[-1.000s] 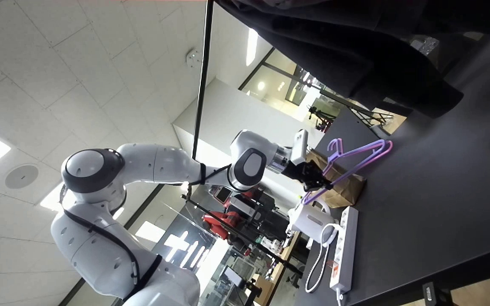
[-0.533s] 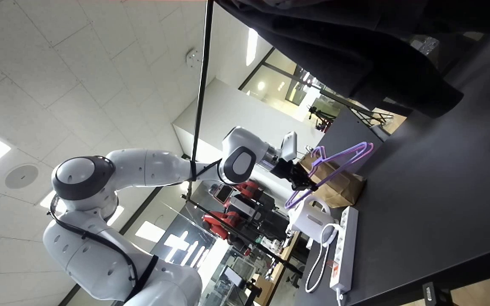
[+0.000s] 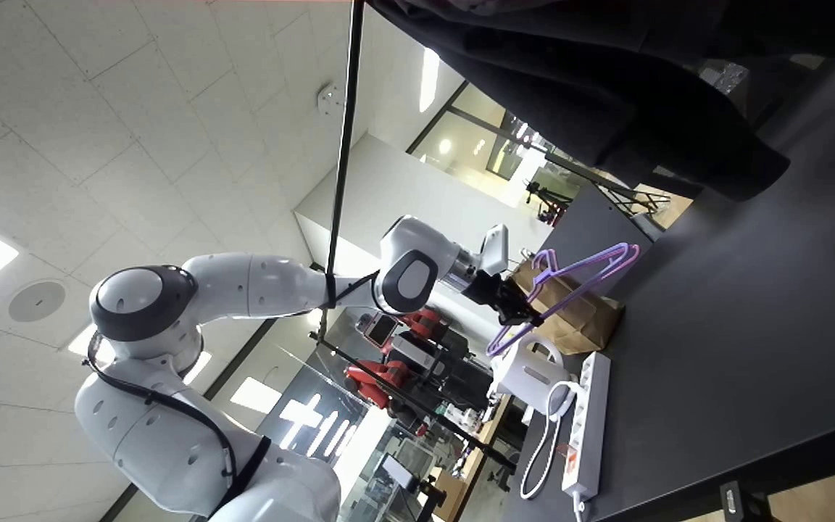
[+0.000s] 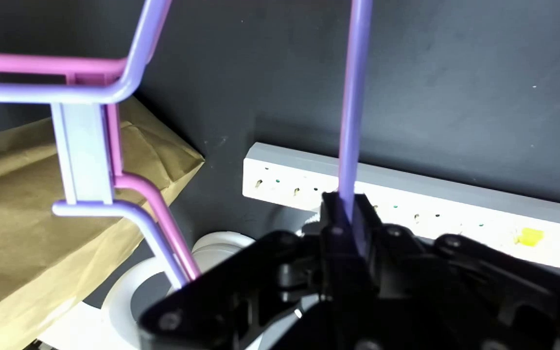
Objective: Put the hangers on the bar
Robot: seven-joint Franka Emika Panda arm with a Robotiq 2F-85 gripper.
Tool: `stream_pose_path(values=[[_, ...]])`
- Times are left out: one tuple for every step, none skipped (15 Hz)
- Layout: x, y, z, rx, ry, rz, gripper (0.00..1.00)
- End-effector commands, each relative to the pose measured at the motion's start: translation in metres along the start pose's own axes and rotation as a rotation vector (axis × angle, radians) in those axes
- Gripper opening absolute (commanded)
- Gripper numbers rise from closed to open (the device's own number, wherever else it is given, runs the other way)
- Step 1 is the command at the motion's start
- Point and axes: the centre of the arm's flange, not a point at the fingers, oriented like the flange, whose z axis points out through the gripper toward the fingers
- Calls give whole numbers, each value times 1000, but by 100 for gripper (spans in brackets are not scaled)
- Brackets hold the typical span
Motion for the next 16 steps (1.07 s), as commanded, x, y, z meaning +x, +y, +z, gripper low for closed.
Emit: stream_pose_path(values=[[4,1,-18,-136,22,-15,2],[4,2,-23,-187,35,-22,2],[6,3,-30,-247,52,-36,2],[7,4,-36,-292,67,-51,2],[8,6,-43,-338,86,-67,2],[8,7,-51,-381,106,-82,2],[11,13,-62,-399,120,-81,2],[16,22,-79,-421,138,-102,2],[22,29,-95,-448,151,-126,2],[28,35,-111,-472,167,-158,2],[33,40,-127,-499,179,-178,2],[38,44,-142,-524,191,-198,2],[42,46,-155,-546,200,-215,2],[45,46,-166,-565,211,-228,2],[47,45,-174,-581,220,-239,2],[50,43,-181,-596,232,-251,2]])
